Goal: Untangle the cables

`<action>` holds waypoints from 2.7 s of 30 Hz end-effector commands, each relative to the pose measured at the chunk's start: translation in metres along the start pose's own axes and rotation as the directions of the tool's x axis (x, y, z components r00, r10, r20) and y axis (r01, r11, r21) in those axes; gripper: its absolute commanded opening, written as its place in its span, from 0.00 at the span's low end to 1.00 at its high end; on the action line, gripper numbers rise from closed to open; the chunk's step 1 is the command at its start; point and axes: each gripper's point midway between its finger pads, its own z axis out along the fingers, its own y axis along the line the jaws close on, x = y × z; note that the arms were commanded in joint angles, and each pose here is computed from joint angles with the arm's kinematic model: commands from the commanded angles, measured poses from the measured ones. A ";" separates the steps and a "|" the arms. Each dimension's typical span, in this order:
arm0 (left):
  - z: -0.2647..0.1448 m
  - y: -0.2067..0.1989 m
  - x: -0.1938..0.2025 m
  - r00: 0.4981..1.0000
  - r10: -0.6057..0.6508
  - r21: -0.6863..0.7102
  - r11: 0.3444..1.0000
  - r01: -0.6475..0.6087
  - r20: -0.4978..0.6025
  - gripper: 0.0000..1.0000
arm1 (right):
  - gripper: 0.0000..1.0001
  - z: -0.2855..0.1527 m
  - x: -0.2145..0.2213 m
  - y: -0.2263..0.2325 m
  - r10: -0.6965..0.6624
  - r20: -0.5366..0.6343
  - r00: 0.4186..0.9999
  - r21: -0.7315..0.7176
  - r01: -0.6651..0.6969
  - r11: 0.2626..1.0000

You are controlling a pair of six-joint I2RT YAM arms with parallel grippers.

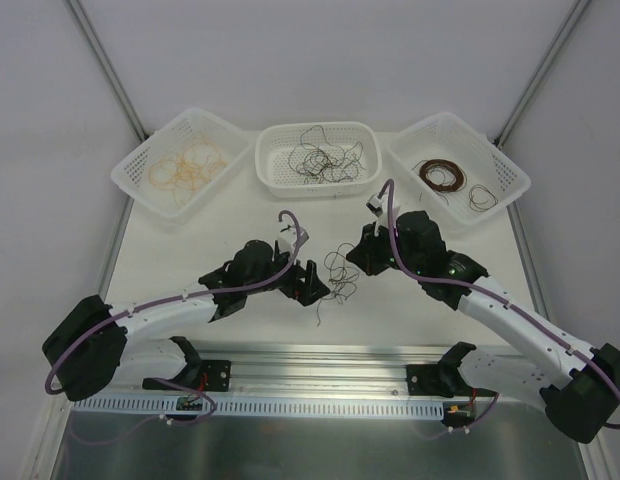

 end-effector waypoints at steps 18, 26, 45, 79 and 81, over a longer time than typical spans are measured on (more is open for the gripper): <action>0.064 -0.014 0.015 0.992 0.110 0.085 0.990 -0.115 0.061 0.73 | 0.01 -0.041 -0.048 0.026 0.000 0.137 0.991 -0.058 0.008 0.998; 0.082 -0.022 0.012 0.997 0.039 0.127 0.991 -0.048 0.073 0.53 | 0.01 -0.045 -0.050 0.031 0.005 0.140 0.990 -0.076 0.006 0.997; 0.075 0.048 0.034 0.991 -0.124 -0.209 0.969 0.132 0.052 0.00 | 0.01 -0.109 -0.111 0.002 -0.142 0.254 0.957 0.204 0.090 0.975; -0.103 0.143 0.011 0.911 -0.356 -0.599 0.689 0.408 0.210 0.00 | 0.01 -0.216 -0.247 -0.129 -0.296 0.495 0.817 0.712 -0.185 0.678; -0.099 0.136 0.015 0.913 -0.368 -0.572 0.717 0.399 0.176 0.00 | 0.01 -0.207 -0.256 -0.154 -0.285 0.495 0.821 0.736 -0.223 0.639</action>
